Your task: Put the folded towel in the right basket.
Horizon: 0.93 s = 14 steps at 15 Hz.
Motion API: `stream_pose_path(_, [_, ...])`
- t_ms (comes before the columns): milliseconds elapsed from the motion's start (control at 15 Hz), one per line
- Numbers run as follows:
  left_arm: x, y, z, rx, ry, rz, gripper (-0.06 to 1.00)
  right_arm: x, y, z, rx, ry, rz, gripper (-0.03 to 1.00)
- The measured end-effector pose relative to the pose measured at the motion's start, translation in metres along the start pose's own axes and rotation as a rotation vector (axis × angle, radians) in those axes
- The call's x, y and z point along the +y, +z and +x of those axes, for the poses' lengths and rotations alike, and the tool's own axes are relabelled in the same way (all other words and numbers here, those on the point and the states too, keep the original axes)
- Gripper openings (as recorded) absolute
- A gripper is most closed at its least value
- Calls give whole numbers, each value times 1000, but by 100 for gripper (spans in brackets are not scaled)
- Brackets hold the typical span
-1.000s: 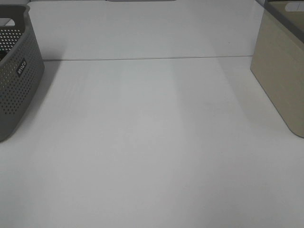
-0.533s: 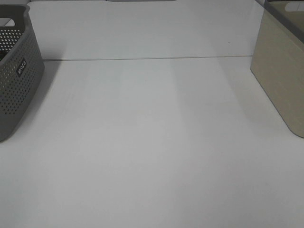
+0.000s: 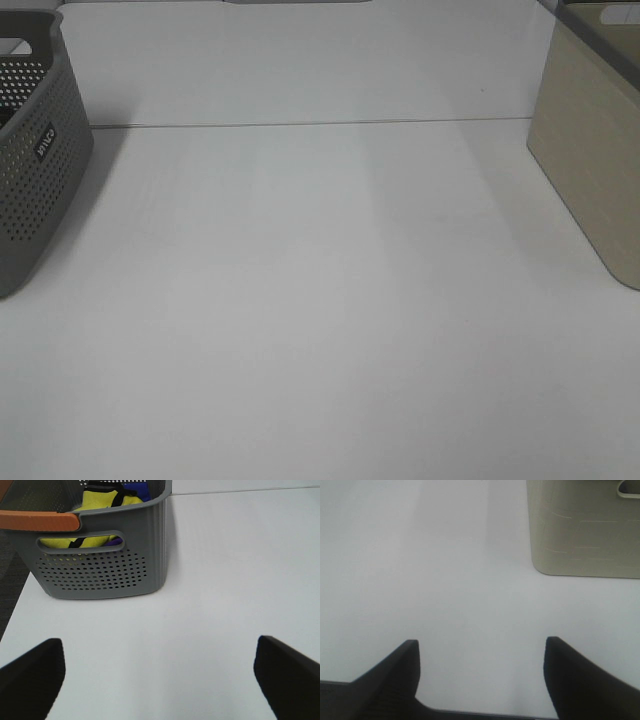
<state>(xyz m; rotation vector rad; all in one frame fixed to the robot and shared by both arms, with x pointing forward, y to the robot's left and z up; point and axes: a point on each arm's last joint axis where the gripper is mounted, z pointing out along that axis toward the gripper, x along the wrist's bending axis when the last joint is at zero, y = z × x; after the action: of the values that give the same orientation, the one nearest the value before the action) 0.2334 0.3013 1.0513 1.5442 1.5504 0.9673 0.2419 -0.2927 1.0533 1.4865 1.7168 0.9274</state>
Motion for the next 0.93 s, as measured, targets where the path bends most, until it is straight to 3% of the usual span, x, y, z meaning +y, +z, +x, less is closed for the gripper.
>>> stream_pose_path(933, [0,0,0,0,0,0,97,0,0,0,0,0,-3,67])
